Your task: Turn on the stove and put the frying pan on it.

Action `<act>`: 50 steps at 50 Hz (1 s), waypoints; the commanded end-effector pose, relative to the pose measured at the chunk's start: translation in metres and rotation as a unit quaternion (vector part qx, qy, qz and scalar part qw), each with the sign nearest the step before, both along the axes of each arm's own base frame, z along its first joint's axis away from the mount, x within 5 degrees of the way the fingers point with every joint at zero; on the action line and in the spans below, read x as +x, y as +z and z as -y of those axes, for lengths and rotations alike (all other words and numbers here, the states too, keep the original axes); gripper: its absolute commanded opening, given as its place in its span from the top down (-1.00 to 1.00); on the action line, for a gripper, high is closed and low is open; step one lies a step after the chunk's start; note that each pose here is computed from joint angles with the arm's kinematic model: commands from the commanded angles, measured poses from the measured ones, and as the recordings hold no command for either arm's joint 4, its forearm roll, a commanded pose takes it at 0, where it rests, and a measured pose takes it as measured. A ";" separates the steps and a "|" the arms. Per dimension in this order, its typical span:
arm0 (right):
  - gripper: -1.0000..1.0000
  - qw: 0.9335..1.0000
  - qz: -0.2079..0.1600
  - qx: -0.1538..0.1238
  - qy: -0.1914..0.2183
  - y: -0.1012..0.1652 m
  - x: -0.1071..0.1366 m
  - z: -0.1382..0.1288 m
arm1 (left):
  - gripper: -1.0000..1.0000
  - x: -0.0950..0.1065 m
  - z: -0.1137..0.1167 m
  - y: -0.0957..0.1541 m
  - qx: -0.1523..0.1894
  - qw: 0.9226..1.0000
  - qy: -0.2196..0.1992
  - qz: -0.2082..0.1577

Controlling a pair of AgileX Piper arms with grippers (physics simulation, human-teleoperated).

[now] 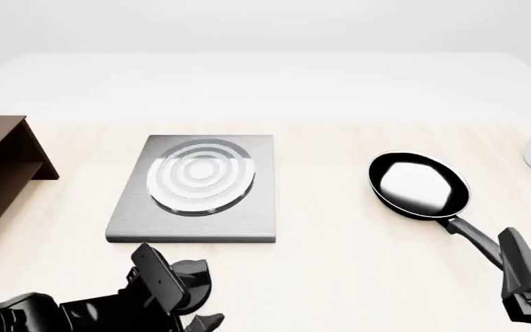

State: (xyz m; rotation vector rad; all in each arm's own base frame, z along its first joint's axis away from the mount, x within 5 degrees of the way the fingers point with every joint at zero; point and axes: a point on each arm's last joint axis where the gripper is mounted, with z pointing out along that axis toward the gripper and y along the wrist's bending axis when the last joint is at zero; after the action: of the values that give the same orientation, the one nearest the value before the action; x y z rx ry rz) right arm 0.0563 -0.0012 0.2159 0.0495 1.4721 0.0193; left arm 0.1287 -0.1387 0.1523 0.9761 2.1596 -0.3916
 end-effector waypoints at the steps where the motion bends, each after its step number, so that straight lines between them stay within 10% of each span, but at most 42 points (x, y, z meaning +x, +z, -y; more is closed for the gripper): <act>1: -1.00 1.000 0.002 -0.007 0.001 0.000 -0.001 0.000 | -1.00 -0.012 0.003 0.021 -0.018 1.000 -0.016 -0.002; 15: -1.00 1.000 0.002 -0.008 0.001 0.000 -0.001 0.000 | -1.00 -0.036 -0.008 0.078 -0.059 0.997 -0.048 0.022; 25: -1.00 1.000 -0.001 -0.009 0.001 0.000 -0.001 0.000 | -1.00 -0.052 -0.063 0.094 -0.070 0.993 0.006 0.095; 33: -1.00 1.000 -0.005 -0.012 0.001 -0.001 0.000 0.000 | -1.00 -0.103 -0.124 0.098 -0.081 0.966 0.094 0.228; 50: -1.00 1.000 -0.026 -0.013 0.000 -0.003 0.007 0.000 | -1.00 -0.082 -0.125 0.059 -0.079 0.935 0.210 0.275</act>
State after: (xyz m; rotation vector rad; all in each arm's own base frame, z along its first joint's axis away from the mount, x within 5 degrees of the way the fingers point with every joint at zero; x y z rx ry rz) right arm 0.0589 -0.0013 0.2141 0.0395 1.5012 0.0066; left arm 0.0442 -0.0206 0.2377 0.5660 1.7536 -0.1731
